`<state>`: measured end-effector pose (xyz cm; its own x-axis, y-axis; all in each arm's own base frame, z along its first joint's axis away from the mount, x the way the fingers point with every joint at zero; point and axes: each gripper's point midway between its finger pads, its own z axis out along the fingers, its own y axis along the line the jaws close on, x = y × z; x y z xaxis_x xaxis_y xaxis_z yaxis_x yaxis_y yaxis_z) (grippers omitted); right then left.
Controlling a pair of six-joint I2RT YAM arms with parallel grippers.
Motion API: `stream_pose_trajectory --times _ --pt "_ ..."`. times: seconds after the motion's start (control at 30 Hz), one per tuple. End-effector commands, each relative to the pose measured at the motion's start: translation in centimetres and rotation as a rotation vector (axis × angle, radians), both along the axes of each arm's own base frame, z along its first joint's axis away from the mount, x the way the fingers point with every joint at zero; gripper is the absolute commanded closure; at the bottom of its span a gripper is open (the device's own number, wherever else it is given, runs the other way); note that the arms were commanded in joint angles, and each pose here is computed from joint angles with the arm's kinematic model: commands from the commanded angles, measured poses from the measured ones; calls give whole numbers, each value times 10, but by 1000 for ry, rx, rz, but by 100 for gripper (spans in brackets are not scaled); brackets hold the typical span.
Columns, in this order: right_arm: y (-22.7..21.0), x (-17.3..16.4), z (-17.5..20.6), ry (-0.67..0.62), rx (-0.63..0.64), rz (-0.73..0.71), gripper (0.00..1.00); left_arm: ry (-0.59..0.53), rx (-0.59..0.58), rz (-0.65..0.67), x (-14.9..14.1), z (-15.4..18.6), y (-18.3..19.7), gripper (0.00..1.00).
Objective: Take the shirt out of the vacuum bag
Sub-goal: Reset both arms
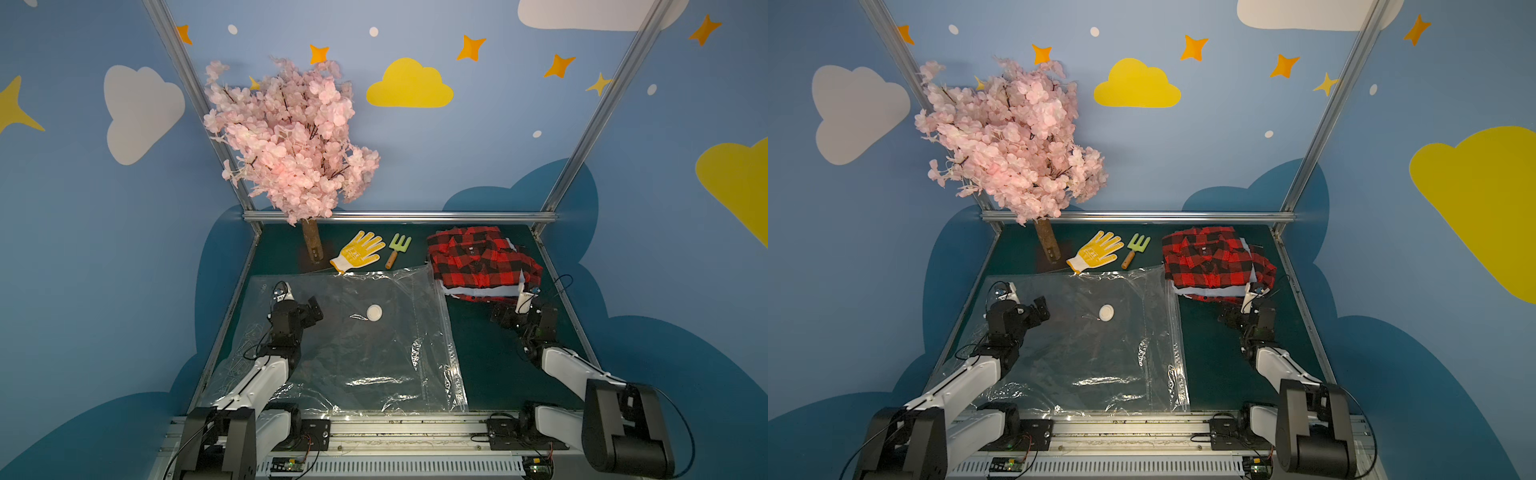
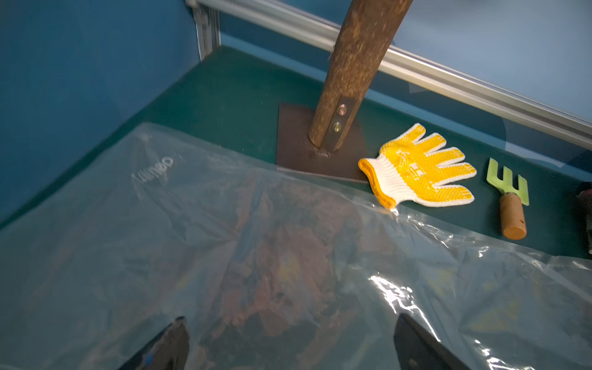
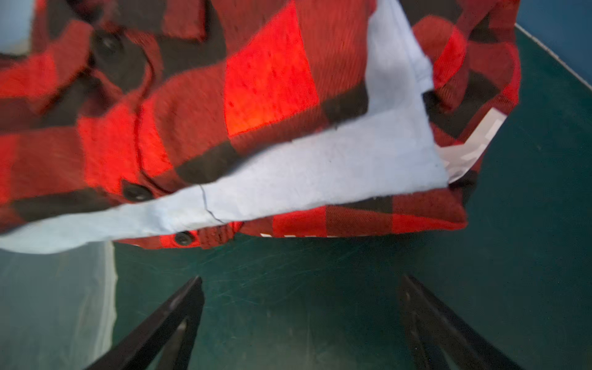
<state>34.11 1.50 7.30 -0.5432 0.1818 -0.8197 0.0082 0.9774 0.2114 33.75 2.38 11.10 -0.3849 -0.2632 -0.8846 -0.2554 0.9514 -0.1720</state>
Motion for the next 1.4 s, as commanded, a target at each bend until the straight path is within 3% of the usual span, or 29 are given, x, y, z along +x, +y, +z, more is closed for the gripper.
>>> stream_pose_trajectory --times 0.0,0.1,0.23,0.3,0.33,0.37,0.43,0.63,0.73,1.13,1.37 --pt "-3 32 45 -245 -129 6 4 -88 134 -41 20 12 4 0" --pt "2 42 45 -287 -213 33 4 -170 191 -99 26 10 -3 0" --pt "8 49 28 -331 -248 44 4 -135 177 -178 39 -11 -12 0" --pt "8 47 25 -254 -238 56 4 -180 199 -218 50 -18 -18 0" --pt "8 48 22 -205 -241 58 4 -126 177 -242 47 -24 -21 0" --pt "7 52 22 -172 -242 56 4 -54 152 -214 48 -27 -16 0" --pt "2 55 14 -112 -247 30 4 -102 153 -179 56 -24 -7 0" --pt "1 57 22 -247 -234 0 4 -81 130 -178 54 -26 -7 0" --pt "1 56 18 -199 -232 2 5 -92 132 -179 54 -26 -7 0" --pt "1 55 20 -242 -236 -2 4 -96 136 -179 54 -24 -7 0" --pt "-8 53 24 -260 -272 -82 4 -96 135 -178 54 -25 -7 0"
